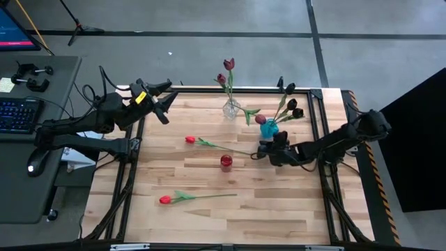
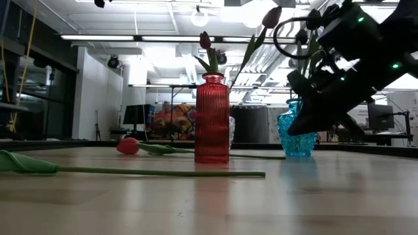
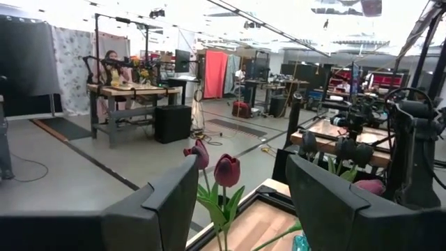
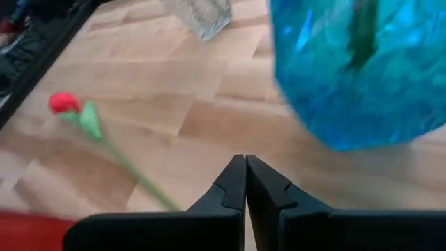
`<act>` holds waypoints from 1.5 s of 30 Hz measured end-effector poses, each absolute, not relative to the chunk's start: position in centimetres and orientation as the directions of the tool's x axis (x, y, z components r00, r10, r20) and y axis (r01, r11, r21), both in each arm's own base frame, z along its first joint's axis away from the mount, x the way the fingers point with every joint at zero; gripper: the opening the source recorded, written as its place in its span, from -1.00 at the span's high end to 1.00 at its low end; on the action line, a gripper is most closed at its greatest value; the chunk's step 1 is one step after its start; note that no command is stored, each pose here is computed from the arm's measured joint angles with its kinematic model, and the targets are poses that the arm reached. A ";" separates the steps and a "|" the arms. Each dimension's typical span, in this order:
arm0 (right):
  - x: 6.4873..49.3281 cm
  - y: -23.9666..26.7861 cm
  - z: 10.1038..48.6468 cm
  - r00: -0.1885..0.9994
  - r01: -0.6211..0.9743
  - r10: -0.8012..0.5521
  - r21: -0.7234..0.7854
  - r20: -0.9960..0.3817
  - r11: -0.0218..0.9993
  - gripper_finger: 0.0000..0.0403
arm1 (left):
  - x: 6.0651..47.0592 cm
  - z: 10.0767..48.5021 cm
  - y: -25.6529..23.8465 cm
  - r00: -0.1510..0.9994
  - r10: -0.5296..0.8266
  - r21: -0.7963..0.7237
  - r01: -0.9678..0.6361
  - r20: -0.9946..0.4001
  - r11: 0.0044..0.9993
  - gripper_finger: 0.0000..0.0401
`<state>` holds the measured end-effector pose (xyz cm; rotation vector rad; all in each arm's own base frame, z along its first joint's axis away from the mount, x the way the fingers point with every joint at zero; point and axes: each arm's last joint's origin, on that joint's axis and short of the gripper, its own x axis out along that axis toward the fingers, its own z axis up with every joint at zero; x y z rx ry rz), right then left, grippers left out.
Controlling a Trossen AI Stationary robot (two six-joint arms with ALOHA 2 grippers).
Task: Sort flowers into vase by color
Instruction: Adjust the blue vase, then adjust the dark red flower
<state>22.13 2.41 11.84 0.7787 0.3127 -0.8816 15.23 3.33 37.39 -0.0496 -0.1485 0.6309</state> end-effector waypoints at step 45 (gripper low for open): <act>23.7 -3.4 24.1 0.948 0.315 -0.266 0.397 -0.175 0.862 1.00 | 15.2 37.3 3.4 0.787 0.606 -0.063 -0.603 0.114 0.795 -0.03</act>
